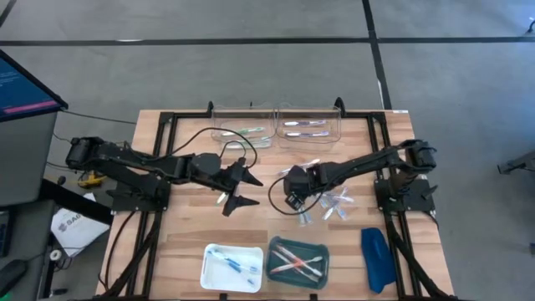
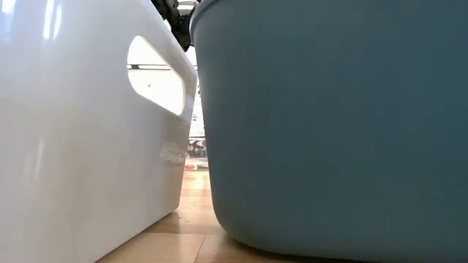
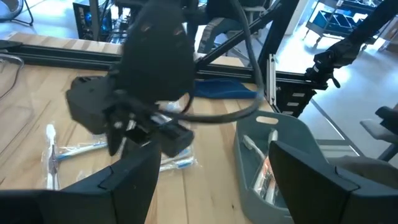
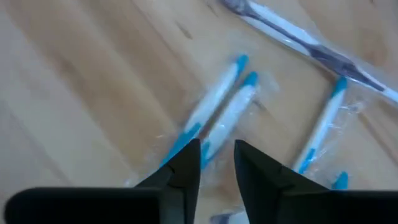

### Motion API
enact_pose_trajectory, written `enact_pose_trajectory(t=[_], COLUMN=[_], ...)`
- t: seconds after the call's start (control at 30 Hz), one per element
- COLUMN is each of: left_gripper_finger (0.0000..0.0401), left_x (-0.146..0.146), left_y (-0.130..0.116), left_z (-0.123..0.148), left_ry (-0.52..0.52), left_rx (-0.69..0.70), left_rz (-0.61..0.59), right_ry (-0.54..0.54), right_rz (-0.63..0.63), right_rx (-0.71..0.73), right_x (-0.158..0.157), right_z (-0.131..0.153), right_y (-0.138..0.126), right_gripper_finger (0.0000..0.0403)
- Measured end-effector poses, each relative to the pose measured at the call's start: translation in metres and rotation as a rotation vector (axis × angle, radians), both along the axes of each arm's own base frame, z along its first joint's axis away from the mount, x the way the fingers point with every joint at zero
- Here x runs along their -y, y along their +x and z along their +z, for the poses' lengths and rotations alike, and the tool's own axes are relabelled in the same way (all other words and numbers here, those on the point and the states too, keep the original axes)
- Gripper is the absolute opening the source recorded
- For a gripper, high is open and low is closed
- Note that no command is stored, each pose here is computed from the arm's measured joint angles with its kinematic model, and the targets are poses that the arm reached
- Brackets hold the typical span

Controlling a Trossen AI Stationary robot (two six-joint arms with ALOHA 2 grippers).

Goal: Pick & Place Toothbrushes
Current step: Put the blue toothbrush into the white bin

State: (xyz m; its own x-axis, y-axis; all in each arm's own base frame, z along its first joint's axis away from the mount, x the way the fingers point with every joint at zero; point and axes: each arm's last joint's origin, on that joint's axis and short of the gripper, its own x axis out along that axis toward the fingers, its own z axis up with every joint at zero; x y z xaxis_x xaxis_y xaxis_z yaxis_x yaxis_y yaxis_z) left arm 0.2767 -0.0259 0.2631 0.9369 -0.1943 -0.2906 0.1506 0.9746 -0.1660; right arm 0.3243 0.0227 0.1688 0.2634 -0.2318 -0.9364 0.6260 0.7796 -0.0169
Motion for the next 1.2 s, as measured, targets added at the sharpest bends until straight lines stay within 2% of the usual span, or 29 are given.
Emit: enact_pose_trajectory(t=[0.33,0.57,0.7,0.9,1.1,1.2], left_gripper_finger=[0.0292,0.0292,0.0292,0.0292,0.0292,0.0292], left_x=[0.0,0.0,0.0,0.0,0.0,0.0], left_y=[0.0,0.0,0.0,0.0,0.0,0.0], left_z=[0.0,0.0,0.0,0.0,0.0,0.0], left_ry=[0.001,0.001,0.001,0.001,0.001,0.001], left_rx=[0.001,0.002,0.002,0.002,0.002,0.002], left_rz=[0.0,0.0,0.0,-0.001,-0.001,-0.001], right_ry=[0.098,0.119,0.119,0.115,0.061,-0.003], right_rz=[-0.039,-0.047,-0.048,-0.03,-0.03,-0.027], right_rx=[-0.118,-0.128,-0.127,-0.128,-0.092,-0.041], right_x=[0.011,0.015,0.015,0.015,0.015,0.011], right_z=[-0.033,-0.037,-0.036,-0.034,-0.024,-0.01], right_y=[0.005,0.007,0.006,0.005,0.003,0.002], right_gripper_finger=[0.0113,0.0111,0.0092,0.0017,0.0027,0.0013])
